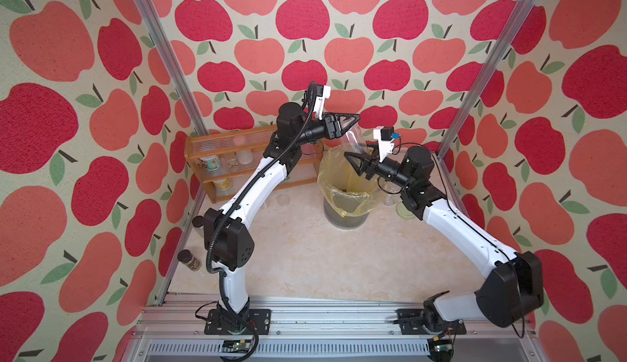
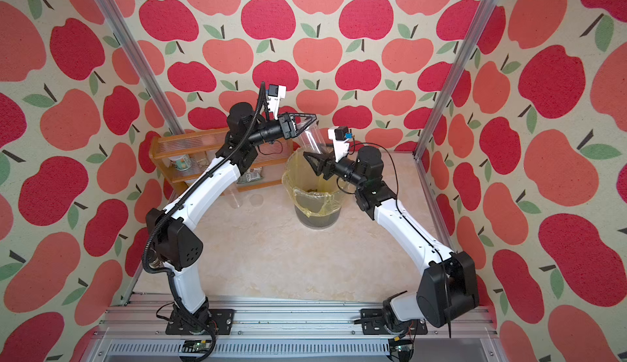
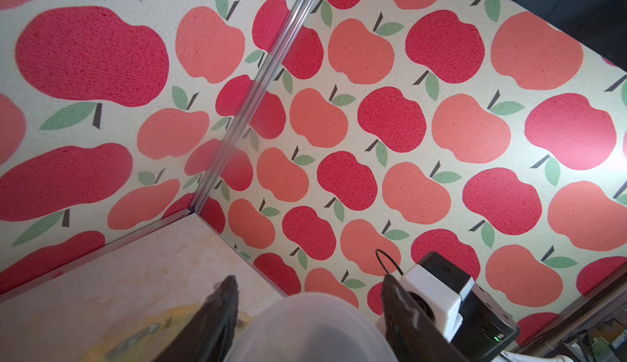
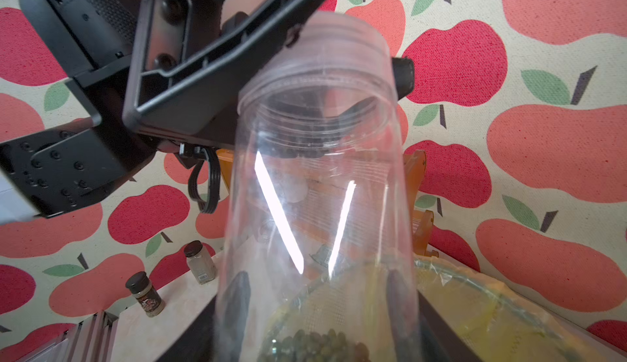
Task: Empty moldy mung beans from jars
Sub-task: Unscrew the lid from the jar.
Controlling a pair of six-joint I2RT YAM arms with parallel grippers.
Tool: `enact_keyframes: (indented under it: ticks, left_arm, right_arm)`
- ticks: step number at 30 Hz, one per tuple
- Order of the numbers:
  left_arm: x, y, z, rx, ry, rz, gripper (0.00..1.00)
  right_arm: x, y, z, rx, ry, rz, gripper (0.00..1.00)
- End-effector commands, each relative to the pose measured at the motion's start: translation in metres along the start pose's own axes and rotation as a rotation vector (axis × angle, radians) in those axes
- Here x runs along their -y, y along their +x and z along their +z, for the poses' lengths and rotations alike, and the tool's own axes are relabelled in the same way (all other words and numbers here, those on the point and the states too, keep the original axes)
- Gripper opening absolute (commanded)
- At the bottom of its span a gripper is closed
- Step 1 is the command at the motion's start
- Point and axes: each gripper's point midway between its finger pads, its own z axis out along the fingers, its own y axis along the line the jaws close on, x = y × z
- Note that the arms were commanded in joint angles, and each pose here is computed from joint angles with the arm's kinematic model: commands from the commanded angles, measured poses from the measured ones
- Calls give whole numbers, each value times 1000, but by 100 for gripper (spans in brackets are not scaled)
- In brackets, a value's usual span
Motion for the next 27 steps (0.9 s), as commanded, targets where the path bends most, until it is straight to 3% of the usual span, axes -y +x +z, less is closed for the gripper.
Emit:
enact_keyframes:
  ticks: [1,12,20,27]
  left_arm:
    - [-4,-11,-11,11,-134,44,57]
    - [-72,-17,-39,-7,-673,27,58]
    - [-95,-21,-38,-7,-779,14,58]
    - [-97,-17,-40,-24,-797,-10,60]
  right_arm:
    - [28,-31,-15,82,219,-66,33]
    - [43,-51,-13,134,516,-263,32]
    - [46,-55,-7,125,688,-419,31]
    - [44,-60,-4,114,670,-459,32]
